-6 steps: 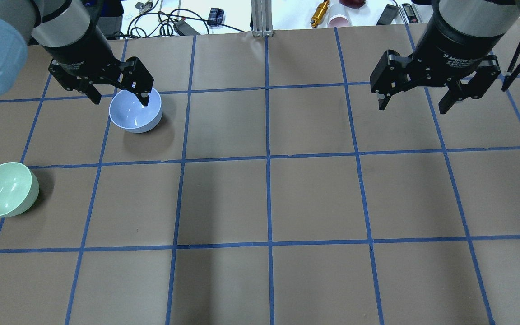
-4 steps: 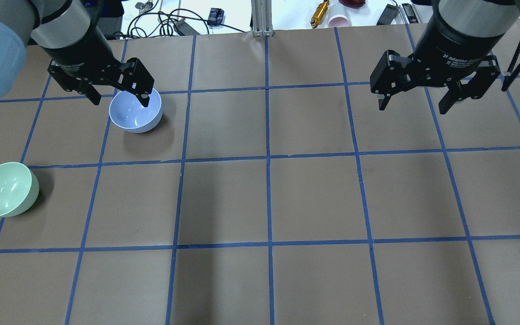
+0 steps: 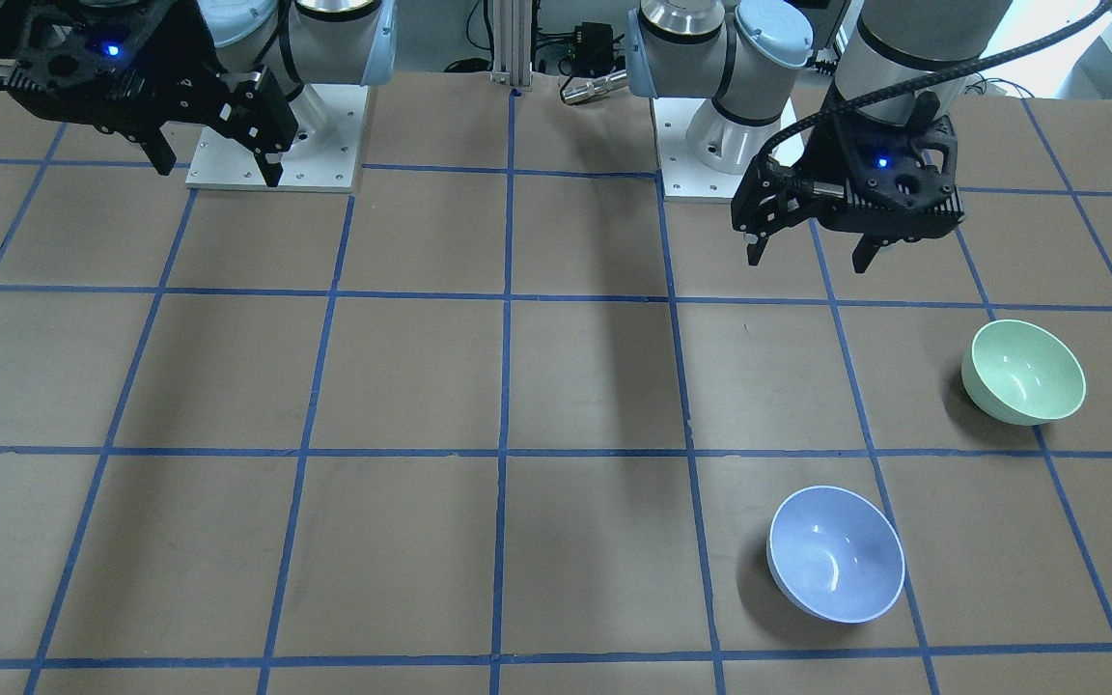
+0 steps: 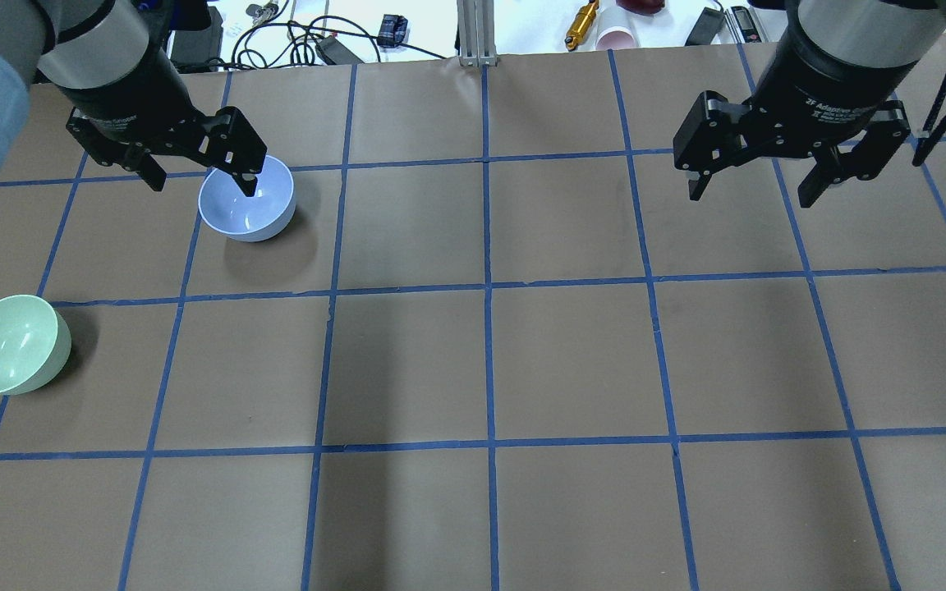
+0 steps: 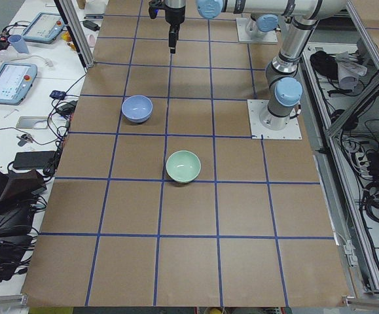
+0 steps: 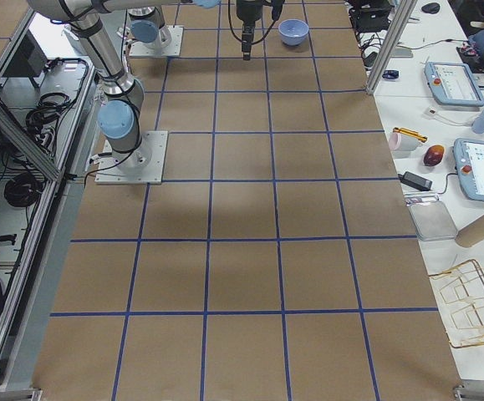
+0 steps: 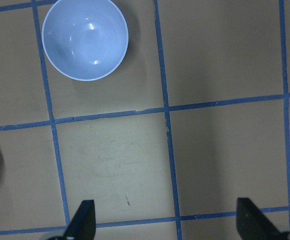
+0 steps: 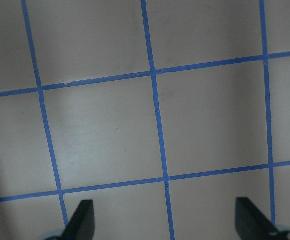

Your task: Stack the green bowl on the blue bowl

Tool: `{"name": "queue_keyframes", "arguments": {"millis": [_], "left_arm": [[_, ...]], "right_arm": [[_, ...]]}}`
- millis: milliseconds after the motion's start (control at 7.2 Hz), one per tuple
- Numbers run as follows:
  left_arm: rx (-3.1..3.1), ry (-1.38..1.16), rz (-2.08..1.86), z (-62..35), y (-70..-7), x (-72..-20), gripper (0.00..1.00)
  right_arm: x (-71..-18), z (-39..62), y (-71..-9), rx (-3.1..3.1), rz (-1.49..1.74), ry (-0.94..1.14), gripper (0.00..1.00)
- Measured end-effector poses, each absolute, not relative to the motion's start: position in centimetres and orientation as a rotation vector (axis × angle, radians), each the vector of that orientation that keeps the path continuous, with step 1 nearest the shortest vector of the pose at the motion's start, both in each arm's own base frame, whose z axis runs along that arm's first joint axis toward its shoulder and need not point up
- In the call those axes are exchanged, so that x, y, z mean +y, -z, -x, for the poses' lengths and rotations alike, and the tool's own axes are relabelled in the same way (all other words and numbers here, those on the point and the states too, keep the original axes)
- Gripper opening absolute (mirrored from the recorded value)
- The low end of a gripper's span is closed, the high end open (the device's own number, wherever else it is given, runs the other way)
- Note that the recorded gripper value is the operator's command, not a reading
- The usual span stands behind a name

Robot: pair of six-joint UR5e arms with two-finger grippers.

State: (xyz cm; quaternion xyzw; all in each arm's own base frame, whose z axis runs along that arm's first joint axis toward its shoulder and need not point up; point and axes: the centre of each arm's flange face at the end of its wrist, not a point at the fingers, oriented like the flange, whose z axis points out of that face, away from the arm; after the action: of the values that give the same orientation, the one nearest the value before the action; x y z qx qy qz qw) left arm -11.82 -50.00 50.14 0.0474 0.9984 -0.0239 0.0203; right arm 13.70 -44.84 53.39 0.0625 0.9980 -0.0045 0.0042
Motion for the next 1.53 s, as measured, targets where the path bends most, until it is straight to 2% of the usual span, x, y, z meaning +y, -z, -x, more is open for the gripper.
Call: {"name": "queue_keyframes", "arguments": {"millis": [972,1528], "left_arm": [[3.097,0.048,-0.066,9.8,-49.9,-50.2,1.0],[3.12,-0.049,0.02,-0.8,-46.5,-51.9,1.0]], "right_arm": [[-44.8,-13.7,-53.4,3.127,-0.197,0.015,1.0],[-44.8,-13.7,-53.4,3.127,-0.196,0.016,1.0]]}}
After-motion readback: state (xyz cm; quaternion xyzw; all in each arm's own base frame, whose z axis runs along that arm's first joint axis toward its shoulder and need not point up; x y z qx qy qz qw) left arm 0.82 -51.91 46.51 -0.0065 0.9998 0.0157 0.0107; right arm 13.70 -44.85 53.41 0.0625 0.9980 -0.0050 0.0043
